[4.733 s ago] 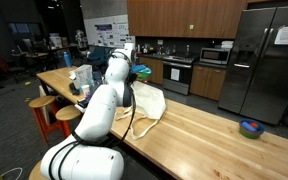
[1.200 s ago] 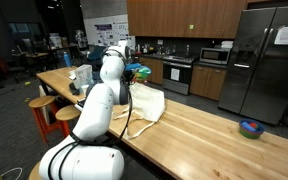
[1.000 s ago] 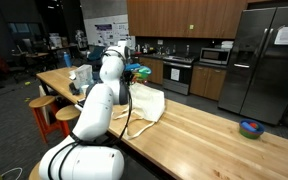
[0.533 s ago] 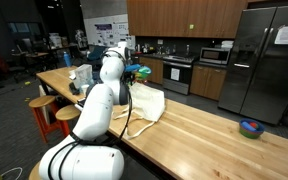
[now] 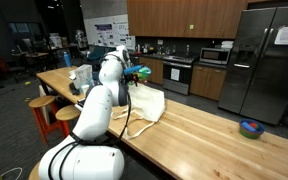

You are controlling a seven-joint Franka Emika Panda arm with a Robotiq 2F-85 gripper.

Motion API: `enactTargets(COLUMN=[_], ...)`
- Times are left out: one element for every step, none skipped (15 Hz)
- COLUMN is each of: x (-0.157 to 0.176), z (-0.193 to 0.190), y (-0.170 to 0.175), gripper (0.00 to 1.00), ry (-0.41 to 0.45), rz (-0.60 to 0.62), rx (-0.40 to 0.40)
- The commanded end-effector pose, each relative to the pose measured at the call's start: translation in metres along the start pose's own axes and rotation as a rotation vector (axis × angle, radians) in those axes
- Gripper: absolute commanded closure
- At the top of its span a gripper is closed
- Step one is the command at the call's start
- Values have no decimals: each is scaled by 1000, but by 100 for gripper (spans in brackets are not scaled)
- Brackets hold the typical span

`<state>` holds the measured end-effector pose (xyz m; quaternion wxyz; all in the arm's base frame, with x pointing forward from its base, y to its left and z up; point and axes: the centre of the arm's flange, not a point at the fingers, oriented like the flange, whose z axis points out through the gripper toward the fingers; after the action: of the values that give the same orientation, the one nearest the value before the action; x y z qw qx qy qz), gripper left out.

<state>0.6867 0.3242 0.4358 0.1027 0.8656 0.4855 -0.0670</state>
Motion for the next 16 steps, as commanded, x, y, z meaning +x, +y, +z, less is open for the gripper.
enactTargets(x=[9, 12, 15, 18, 20, 22, 23, 25, 25, 25, 25, 24, 24, 24, 25, 25], z=[1, 0, 0, 0, 0, 1, 2, 7, 11, 16, 20, 24, 28, 32, 35, 37], y=[-8, -10, -13, -16, -18, -20, -22, -23, -24, -25, -26, -26, -27, -27, -28, -28], gripper=[0, 0, 0, 0, 0, 0, 0, 0, 0, 0, 0, 0, 0, 0, 0, 22], ry=[-19, -21, -20, -20, -20, -20, -31, -48, -69, -93, -113, -139, -163, -181, -198, -211], rz=[43, 53, 60, 68, 78, 94, 113, 128, 140, 150, 161, 175, 187, 196, 204, 208], rx=[-2, -5, -6, -5, -7, -19, -32, -45, -64, -80, -96, -116, -135, -149, -159, -168])
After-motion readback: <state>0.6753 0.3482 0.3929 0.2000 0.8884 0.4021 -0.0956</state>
